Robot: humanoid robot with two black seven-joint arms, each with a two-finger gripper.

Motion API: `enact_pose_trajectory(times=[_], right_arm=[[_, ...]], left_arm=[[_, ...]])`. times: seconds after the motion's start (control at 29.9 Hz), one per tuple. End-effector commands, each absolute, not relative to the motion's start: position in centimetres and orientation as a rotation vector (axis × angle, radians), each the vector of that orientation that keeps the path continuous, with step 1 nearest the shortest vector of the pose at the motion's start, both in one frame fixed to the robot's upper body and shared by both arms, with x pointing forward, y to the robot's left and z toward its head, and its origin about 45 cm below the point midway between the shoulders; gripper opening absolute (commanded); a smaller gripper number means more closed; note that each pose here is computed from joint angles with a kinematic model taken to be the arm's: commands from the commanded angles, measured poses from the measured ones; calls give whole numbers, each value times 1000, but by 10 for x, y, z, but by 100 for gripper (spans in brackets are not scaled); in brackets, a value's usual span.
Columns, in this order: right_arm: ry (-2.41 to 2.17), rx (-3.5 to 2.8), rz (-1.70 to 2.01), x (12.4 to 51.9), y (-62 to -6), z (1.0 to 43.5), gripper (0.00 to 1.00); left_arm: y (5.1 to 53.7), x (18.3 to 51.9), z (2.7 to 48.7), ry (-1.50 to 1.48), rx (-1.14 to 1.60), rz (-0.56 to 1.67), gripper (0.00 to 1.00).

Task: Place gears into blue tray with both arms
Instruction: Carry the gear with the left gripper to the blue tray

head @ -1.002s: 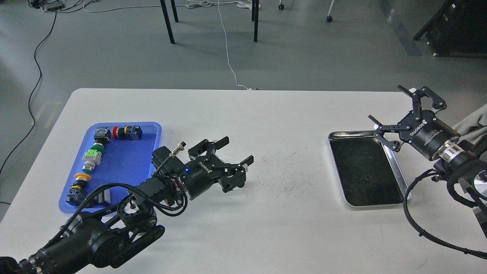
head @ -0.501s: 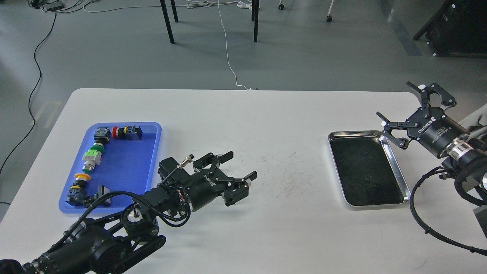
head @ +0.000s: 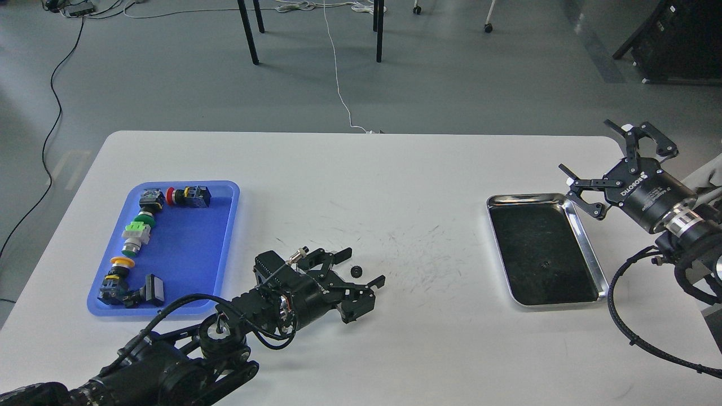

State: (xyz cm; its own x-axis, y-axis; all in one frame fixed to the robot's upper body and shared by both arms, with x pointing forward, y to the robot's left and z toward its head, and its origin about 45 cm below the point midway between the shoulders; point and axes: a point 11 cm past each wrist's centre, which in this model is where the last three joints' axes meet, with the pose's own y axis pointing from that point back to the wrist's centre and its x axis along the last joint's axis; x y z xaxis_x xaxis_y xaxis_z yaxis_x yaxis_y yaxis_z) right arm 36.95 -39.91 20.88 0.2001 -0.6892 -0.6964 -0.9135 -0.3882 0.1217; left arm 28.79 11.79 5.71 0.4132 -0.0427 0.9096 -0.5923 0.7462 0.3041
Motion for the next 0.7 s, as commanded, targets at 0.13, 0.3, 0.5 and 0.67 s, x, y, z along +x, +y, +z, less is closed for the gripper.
enact_pose_trajectory(times=[0.13,0.3,0.5,0.67], right_arm=[[1507,-2159,980,370,-400,211,97],[1493,-2169,973,371,-397,215,97],[1489,-2172,972,371,-396,215,97],[1489,-2173,970,371,-396,216,97]], left_arm=[[122,290,53,-1105,690,374,76],[124,291,53,-1104,696,372,69],[125,288,50,-1094,703,365,52],[128,288,49,-1094,708,366,40]])
